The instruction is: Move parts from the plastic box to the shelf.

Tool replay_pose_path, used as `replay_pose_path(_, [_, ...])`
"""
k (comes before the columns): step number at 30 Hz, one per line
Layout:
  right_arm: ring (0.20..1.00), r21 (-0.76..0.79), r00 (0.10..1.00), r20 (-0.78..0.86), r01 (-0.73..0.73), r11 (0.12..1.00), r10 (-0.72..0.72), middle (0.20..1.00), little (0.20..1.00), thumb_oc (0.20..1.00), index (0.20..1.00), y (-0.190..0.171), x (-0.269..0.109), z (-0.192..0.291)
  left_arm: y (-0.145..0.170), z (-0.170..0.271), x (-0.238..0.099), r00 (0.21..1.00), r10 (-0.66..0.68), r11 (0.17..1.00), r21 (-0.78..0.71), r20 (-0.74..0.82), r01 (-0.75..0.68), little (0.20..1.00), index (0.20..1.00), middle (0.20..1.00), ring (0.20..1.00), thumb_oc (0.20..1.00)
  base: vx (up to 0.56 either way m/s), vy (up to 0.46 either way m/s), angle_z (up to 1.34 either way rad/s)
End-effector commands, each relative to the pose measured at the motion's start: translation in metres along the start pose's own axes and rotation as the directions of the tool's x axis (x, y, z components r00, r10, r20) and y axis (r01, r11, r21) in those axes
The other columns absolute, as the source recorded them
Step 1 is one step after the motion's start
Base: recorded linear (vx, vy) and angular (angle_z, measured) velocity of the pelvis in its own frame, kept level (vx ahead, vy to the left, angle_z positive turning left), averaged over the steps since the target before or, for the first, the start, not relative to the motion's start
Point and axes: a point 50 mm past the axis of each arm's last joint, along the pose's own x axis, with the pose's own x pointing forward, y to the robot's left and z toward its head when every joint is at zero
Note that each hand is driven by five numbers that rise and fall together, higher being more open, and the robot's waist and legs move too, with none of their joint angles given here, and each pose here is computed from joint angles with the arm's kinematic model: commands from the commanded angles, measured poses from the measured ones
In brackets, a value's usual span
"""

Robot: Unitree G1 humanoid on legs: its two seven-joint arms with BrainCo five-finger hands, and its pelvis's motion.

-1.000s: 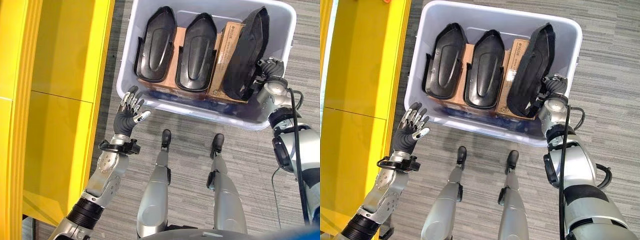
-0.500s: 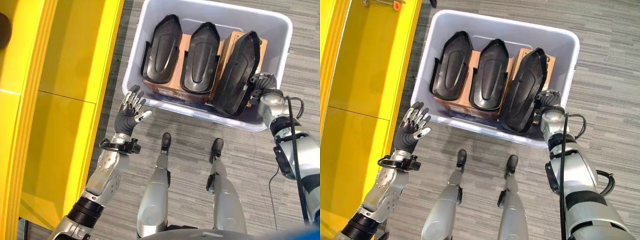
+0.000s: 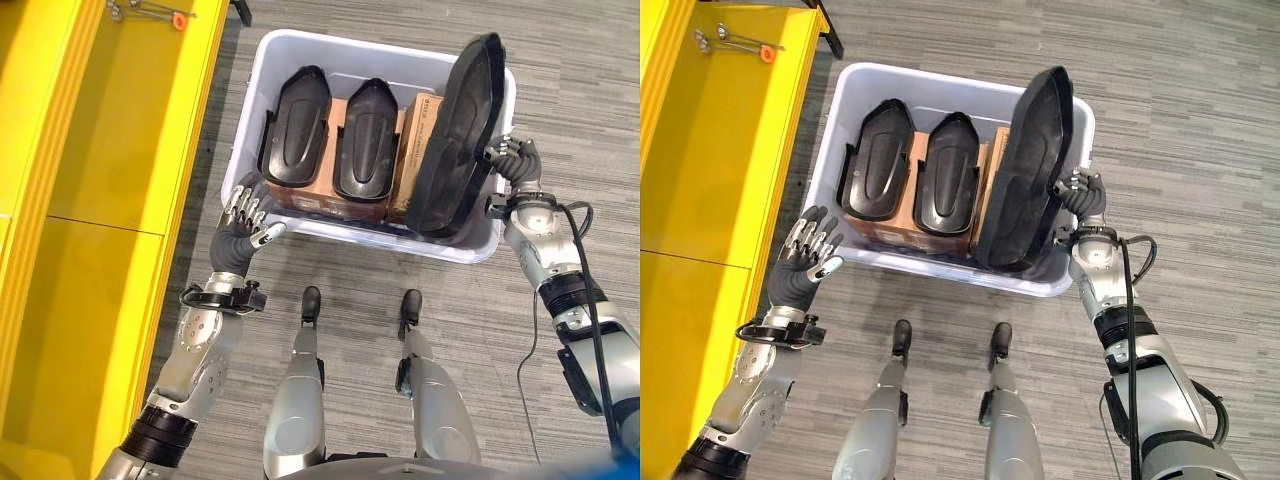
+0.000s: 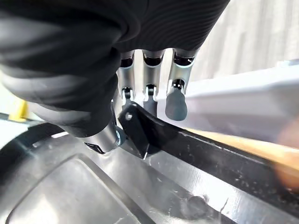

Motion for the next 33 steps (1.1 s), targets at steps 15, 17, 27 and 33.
replay_pose_path(15, [0.2,0.03,0.978,0.163,-0.139,0.99,0.132,0.2,0.2,0.2,0.2,0.02,-0.025,0.01,0.013,-0.01,-0.03,0.995,-0.006,1.0,0.011,-0.097,0.007,1.0,1.0,1.0,1.0,1.0,0.05,-0.021,-0.03])
replay_pose_path(17, [0.2,0.031,0.977,0.155,-0.154,0.988,0.148,0.2,0.2,0.2,0.2,0.022,-0.029,0.007,0.015,-0.013,-0.032,0.994,0.008,1.0,0.008,-0.107,-0.007,1.0,1.0,1.0,1.0,1.0,0.06,-0.056,0.01])
replay_pose_path(27, [0.2,0.055,0.98,0.133,-0.159,0.986,0.151,0.2,0.2,0.2,0.2,0.018,-0.037,-0.004,0.025,-0.033,-0.054,0.976,0.086,0.996,-0.01,-0.202,-0.09,1.0,1.0,1.0,1.0,1.0,-0.02,-0.127,0.31])
replay_pose_path(33, [0.545,0.075,0.989,0.094,-0.125,0.989,0.117,0.545,0.545,0.545,0.545,0.012,-0.046,-0.017,0.018,-0.041,-0.057,0.971,0.058,0.998,-0.024,-0.233,-0.066,1.0,1.0,1.0,1.0,1.0,0.02,0.036,0.63])
